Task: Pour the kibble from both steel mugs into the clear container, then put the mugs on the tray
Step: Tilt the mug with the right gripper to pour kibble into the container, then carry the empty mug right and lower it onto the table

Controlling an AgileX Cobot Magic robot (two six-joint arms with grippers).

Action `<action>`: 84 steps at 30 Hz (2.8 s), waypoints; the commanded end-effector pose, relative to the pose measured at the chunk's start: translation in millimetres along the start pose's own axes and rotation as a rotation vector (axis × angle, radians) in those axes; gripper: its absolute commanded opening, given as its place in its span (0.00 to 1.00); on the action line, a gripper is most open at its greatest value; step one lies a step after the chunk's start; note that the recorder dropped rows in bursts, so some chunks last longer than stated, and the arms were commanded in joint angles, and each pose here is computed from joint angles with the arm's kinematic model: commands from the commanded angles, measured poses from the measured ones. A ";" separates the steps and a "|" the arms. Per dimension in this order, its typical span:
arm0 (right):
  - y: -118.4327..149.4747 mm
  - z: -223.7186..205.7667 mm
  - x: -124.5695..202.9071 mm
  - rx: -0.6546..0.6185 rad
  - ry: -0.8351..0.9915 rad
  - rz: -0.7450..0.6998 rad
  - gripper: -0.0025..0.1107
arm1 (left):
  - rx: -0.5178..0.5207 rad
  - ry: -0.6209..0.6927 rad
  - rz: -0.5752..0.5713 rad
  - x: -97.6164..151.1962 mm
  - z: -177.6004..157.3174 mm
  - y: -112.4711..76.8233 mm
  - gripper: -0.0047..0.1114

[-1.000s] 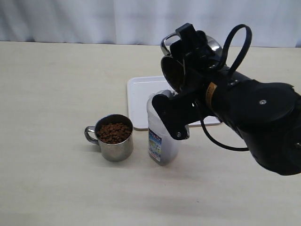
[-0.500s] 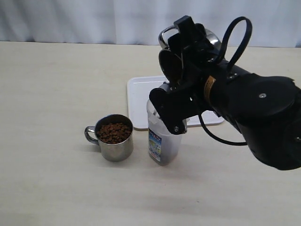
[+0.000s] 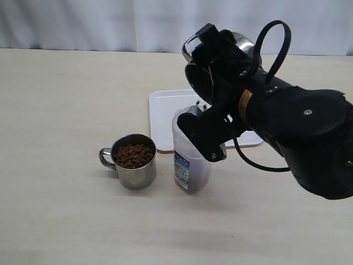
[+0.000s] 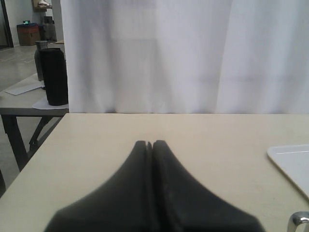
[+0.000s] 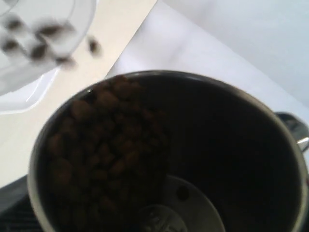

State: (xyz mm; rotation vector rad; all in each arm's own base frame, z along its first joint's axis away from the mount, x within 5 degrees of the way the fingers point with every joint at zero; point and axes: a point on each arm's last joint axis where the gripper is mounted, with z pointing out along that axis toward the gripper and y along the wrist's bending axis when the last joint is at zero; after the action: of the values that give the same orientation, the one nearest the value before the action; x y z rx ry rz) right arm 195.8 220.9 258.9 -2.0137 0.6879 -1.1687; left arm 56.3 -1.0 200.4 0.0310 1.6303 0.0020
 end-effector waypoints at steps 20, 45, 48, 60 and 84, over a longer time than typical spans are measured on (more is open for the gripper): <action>-3.9 -1.1 -0.3 0.022 -0.007 -0.135 0.06 | 0.008 -0.004 -0.005 0.2 0.1 -0.5 0.04; -8.1 -7.7 -8.2 0.044 -0.001 -0.360 0.06 | 0.008 -0.004 -0.005 0.2 0.1 -0.5 0.04; -8.1 -7.7 -8.5 0.045 -0.003 -0.359 0.06 | 0.008 -0.004 -0.005 0.2 0.1 -0.5 0.04; -12.2 -16.5 -15.1 0.062 0.034 -0.384 0.06 | 0.008 -0.004 -0.005 0.2 0.1 -0.5 0.04; -0.7 -27.2 -27.4 0.050 0.055 -0.636 0.06 | 0.008 -0.004 -0.005 0.2 0.1 -0.5 0.04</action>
State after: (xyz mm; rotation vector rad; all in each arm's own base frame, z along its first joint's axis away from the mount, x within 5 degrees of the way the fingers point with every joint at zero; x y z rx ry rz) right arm 159.3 237.2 255.7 -2.2327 0.0269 -1.5272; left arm 56.3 -1.0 200.4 0.0310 1.6303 0.0020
